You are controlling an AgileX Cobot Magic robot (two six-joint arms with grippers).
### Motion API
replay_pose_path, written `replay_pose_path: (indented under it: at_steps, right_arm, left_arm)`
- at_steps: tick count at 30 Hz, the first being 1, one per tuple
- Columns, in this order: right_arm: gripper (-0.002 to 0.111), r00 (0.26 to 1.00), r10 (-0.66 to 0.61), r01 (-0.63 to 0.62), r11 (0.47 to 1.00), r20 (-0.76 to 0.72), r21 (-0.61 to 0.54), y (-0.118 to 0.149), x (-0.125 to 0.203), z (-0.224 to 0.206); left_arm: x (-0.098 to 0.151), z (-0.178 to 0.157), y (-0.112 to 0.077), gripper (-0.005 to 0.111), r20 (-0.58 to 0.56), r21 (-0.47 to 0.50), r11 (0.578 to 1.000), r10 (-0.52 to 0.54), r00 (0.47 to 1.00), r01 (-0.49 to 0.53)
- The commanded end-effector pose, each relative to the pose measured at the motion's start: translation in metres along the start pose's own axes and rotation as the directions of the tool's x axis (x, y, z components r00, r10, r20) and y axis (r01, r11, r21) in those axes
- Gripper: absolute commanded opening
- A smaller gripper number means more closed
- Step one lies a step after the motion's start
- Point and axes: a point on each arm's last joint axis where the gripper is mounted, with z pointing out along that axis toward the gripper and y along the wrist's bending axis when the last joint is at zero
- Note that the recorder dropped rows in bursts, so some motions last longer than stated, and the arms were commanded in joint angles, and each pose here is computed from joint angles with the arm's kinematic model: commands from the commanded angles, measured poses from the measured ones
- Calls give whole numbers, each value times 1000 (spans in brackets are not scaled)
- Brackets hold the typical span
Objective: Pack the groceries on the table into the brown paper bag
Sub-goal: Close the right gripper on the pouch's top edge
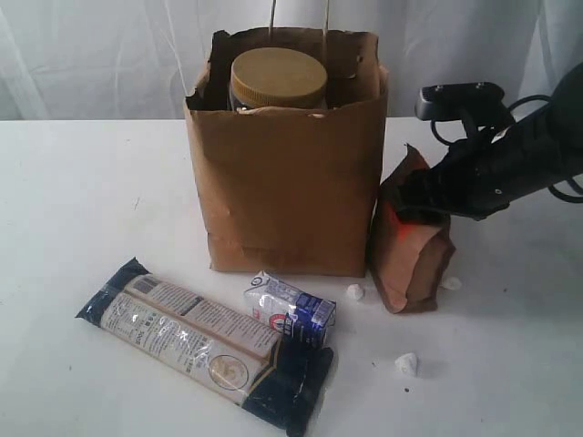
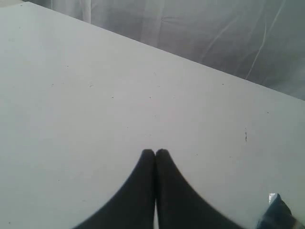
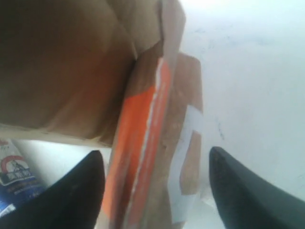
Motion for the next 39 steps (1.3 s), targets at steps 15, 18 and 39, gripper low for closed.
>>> replay_pose_path:
  at_steps: [15,18,39]
  right_arm:
    - [75,996,29,-32,999,-87,-27,2,8,2]
    - [75,994,34,-37,999,-99,-27,1,10,7]
    - [42,983,73,-77,997,-168,-16,-4,20,36]
  left_arm:
    - [1,-1,0,0,6,5,1000,1,1000,-1]
    - [1,-1,0,0,9,9,1000,1,1000,-1]
    - [0,-1,-1,0,12,14,1000,9,1000,-9]
